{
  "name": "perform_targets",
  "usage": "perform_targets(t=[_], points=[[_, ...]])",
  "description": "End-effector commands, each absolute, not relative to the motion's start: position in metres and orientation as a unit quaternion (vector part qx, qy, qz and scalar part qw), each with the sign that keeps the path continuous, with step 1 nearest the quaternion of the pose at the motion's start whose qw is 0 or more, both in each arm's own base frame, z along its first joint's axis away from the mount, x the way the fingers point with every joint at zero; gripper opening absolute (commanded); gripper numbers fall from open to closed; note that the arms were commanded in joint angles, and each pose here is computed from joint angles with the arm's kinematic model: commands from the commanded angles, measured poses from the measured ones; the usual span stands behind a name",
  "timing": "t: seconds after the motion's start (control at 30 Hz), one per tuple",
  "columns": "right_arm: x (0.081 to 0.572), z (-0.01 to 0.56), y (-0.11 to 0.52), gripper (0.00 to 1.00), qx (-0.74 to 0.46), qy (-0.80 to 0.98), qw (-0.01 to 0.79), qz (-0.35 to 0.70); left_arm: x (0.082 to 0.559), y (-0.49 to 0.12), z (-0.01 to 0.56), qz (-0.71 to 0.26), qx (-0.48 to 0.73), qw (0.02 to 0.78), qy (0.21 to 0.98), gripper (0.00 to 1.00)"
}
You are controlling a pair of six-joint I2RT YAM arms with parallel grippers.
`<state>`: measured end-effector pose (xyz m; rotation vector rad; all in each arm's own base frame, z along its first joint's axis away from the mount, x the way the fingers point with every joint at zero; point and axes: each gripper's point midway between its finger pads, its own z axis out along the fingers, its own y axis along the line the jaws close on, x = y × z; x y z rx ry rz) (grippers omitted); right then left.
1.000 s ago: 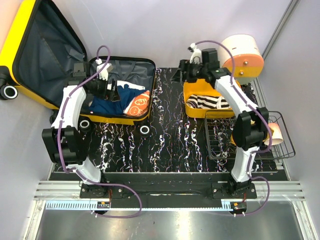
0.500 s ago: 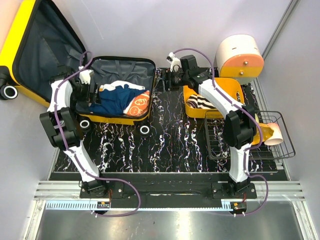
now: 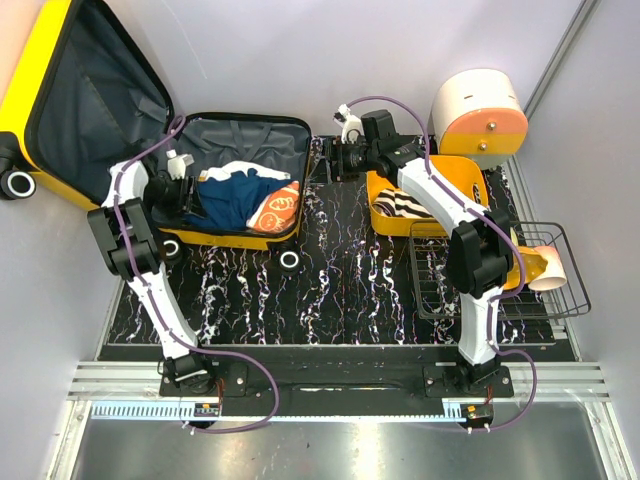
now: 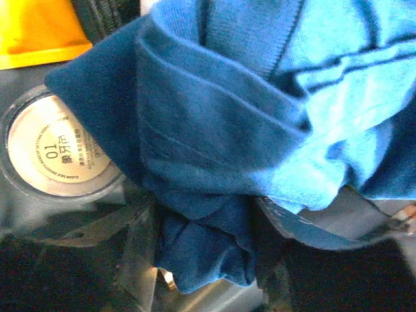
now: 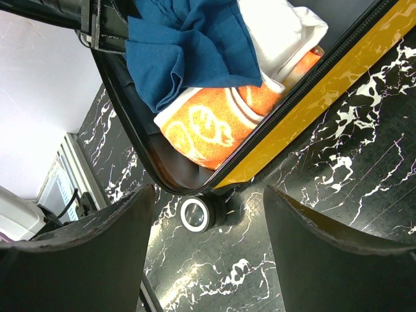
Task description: Open, take out, and arrange the luggage
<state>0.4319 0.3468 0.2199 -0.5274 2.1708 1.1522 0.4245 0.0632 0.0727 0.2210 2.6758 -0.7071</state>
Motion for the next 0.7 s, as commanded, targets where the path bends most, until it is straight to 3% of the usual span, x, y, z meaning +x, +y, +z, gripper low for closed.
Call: perform_targets(t=[0.0, 0.07, 0.1, 0.17, 0.4, 0.67], points=[[0.44, 0.245, 0.35, 0.76, -0.215, 0.802, 0.345, 0.437, 0.436, 0.054, 0.112, -0.274, 0.099, 0.228, 0.929, 0.38], [0.438, 0.246, 0.35, 0.76, -0.217, 0.801, 0.346, 0.438, 0.438, 0.052, 0.134, -0.27, 0.103, 0.253, 0.923, 0.22], [0.439, 0.247, 0.349, 0.76, -0.218, 0.8, 0.348, 0.437, 0.437, 0.051, 0.155, -0.263, 0.096, 0.271, 0.921, 0.08], [0.439, 0.248, 0.35, 0.76, -0.218, 0.799, 0.348, 0.438, 0.436, 0.051, 0.176, -0.251, 0.088, 0.289, 0.92, 0.0], [0.443, 0.251, 0.356, 0.75, -0.219, 0.793, 0.346, 0.451, 0.429, 0.066, 0.24, -0.17, 0.079, 0.343, 0.921, 0.0], [0.448, 0.273, 0.374, 0.77, -0.222, 0.768, 0.351, 0.487, 0.425, 0.009, 0.306, -0.248, 0.127, 0.391, 0.877, 0.0]])
